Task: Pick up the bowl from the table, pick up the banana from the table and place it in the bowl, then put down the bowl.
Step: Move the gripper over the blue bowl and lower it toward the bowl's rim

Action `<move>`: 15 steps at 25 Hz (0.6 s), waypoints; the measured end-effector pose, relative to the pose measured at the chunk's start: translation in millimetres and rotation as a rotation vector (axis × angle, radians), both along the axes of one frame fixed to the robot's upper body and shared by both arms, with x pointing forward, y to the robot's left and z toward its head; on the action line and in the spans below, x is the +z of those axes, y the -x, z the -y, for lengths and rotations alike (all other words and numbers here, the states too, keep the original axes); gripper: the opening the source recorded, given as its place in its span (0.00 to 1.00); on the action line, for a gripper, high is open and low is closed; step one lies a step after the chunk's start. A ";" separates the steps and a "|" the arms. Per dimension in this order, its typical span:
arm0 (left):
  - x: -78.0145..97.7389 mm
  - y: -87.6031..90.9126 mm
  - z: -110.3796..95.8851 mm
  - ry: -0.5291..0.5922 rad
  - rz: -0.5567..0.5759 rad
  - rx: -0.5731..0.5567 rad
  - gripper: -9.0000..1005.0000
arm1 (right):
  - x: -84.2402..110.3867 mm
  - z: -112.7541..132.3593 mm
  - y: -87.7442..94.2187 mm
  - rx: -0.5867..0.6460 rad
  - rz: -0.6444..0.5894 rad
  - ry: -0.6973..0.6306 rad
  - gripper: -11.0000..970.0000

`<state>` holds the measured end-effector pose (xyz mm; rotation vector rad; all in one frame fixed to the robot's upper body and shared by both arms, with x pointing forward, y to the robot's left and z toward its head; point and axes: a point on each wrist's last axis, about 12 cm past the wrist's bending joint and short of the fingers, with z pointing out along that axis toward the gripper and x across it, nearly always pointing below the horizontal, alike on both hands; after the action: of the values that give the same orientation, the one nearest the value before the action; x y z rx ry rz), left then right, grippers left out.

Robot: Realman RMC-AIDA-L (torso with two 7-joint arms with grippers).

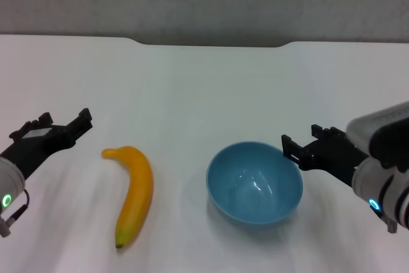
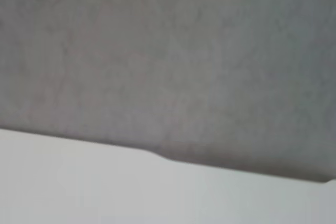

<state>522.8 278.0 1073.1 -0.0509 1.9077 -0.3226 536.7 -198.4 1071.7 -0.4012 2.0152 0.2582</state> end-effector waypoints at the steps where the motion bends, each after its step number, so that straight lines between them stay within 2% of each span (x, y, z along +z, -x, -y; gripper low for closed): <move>1: 0.0 0.0 0.0 0.000 0.000 0.000 0.86 | 2.9 -2.8 -0.5 0.008 -0.012 0.016 0.69; 8: -0.2 -6.7 1.7 -0.060 -0.118 0.043 0.86 | 3.8 -7.7 -2.0 0.010 -0.077 0.037 0.69; 15: -0.2 -7.8 4.4 -0.086 -0.131 0.046 0.86 | -7.6 -0.8 -2.9 -0.022 -0.122 0.027 0.69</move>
<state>530.6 273.6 1072.9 -0.0593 2.0454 -0.2100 539.6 -197.6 1064.1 -0.3888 2.1432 0.2471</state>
